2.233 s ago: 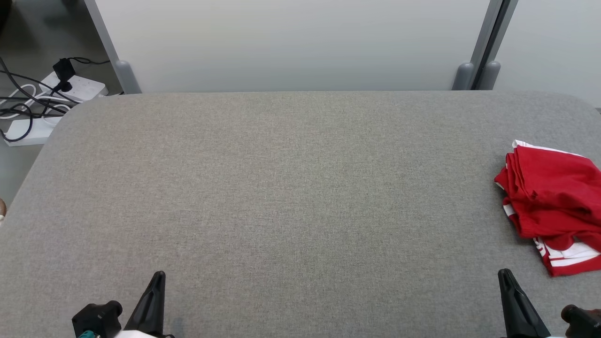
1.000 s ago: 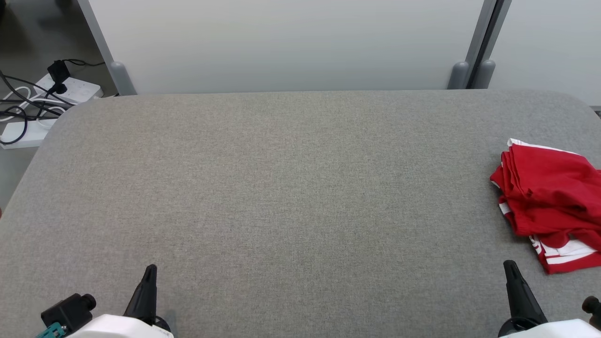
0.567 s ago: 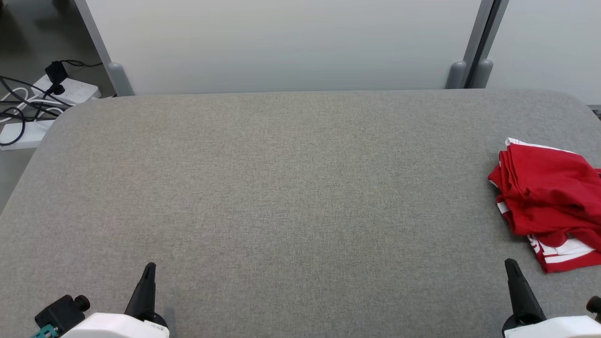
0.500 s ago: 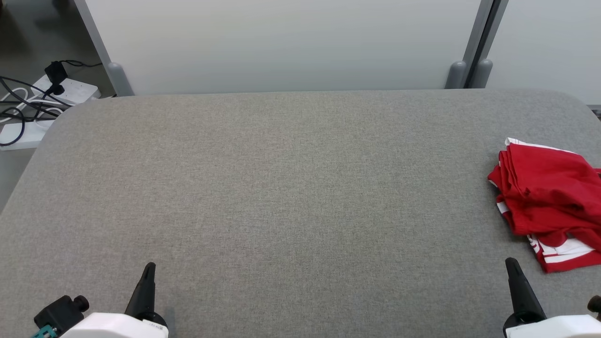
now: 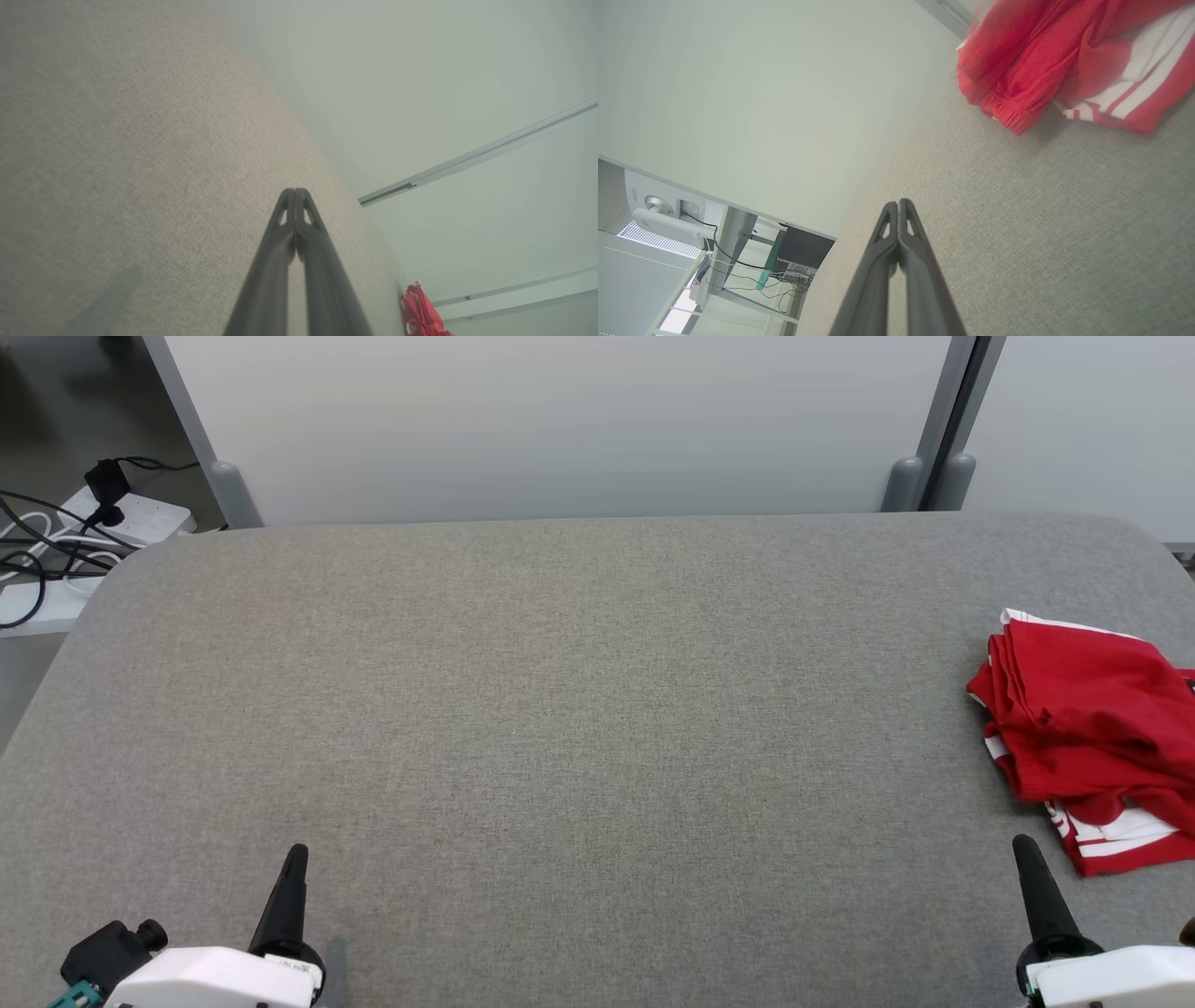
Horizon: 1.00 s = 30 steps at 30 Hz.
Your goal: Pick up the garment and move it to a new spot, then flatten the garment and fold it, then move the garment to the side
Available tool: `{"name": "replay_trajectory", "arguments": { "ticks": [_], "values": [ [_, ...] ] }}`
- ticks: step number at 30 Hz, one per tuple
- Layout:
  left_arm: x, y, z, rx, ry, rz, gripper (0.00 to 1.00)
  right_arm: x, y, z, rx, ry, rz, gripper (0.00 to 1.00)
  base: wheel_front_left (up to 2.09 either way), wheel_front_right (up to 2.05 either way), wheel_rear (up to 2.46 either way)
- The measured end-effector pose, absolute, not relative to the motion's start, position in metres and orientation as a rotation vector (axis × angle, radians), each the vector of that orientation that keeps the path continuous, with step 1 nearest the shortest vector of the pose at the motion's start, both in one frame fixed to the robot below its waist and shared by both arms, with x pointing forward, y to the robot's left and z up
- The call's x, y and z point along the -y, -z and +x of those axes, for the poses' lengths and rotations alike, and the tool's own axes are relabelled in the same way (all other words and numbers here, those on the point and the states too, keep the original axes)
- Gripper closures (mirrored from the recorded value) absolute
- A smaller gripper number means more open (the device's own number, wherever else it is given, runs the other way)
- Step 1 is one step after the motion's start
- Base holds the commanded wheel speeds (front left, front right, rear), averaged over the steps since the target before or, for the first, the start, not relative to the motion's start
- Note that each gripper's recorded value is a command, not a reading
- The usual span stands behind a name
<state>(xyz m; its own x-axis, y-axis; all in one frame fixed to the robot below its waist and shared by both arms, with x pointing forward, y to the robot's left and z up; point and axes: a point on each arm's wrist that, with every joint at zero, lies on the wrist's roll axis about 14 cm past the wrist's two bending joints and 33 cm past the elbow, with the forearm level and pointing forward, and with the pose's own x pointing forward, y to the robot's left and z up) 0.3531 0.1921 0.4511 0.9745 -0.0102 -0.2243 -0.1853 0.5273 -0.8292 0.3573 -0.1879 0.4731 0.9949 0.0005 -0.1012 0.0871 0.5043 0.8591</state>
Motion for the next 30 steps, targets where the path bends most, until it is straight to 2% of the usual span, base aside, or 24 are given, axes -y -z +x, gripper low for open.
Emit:
{"name": "replay_trajectory", "arguments": {
  "ticks": [30],
  "values": [
    [-0.188, -0.466, 0.367, -0.150, -0.081, -1.364, 1.00, 0.199, -0.475, 0.367, -0.069, 0.091, 1.378, 1.00, 0.00, 0.00, 0.00]
  ]
}}
